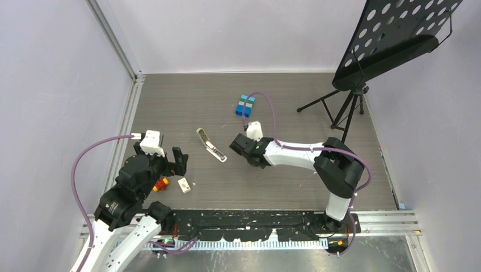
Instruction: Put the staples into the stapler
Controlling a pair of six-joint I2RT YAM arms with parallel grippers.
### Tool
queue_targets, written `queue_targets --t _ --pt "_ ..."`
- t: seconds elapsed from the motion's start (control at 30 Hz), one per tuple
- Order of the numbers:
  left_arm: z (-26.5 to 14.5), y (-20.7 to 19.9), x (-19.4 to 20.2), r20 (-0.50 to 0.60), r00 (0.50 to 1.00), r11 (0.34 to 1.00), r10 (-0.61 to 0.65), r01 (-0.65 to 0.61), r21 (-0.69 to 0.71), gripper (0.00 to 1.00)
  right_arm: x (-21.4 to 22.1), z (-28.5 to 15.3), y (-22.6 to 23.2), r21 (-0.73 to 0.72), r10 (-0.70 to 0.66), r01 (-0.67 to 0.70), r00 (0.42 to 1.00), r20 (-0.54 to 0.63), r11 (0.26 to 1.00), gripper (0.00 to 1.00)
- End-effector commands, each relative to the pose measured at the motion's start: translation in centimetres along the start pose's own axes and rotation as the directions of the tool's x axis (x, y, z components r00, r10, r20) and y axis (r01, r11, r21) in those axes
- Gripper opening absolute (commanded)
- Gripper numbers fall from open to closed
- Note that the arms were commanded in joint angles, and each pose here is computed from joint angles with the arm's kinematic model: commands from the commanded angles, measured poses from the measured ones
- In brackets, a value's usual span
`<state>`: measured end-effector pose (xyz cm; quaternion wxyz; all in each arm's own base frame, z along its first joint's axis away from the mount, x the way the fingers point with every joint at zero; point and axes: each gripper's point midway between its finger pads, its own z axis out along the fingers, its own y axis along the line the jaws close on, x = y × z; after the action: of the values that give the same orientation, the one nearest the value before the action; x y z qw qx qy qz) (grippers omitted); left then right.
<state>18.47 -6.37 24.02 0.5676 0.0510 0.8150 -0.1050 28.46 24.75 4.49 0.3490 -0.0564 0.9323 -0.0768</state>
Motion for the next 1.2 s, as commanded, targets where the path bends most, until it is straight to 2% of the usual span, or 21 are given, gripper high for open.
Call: queue_targets --t 0.0,0.23,0.5,0.77,0.97,1.17 --pt "0.3 -0.9 -0.8 0.032 0.999 0.999 -0.013 0.012 0.042 1.00 0.9 -1.9 1.4 -0.057 0.040 -0.039 0.999 0.012 0.998 0.00" --pt "0.4 -2.6 -0.8 0.008 1.000 0.992 -0.022 0.021 0.127 1.00 1.7 -3.6 2.5 -0.090 0.024 -0.022 0.999 0.022 0.996 0.01" --pt "0.8 -3.4 -0.5 -0.022 0.999 0.987 -0.023 0.026 0.161 1.00 0.5 -5.9 2.1 -0.120 0.075 -0.070 0.996 0.039 0.990 0.06" --pt "1.9 -4.5 0.4 -0.116 0.993 0.981 -0.022 0.044 0.190 1.00 0.1 -6.9 1.4 -0.159 0.087 -0.075 0.994 0.068 0.984 0.10" --pt "2.7 -6.2 0.9 -0.178 0.982 0.965 -0.056 0.099 0.243 1.00 1.3 -5.8 2.1 -0.175 0.073 -0.064 0.996 0.045 0.982 0.10" --pt "3.2 -8.0 1.2 -0.230 0.962 0.935 -0.144 0.209 0.288 0.98 2.4 -5.0 2.7 -0.158 0.032 -0.027 0.999 0.026 0.987 0.10"
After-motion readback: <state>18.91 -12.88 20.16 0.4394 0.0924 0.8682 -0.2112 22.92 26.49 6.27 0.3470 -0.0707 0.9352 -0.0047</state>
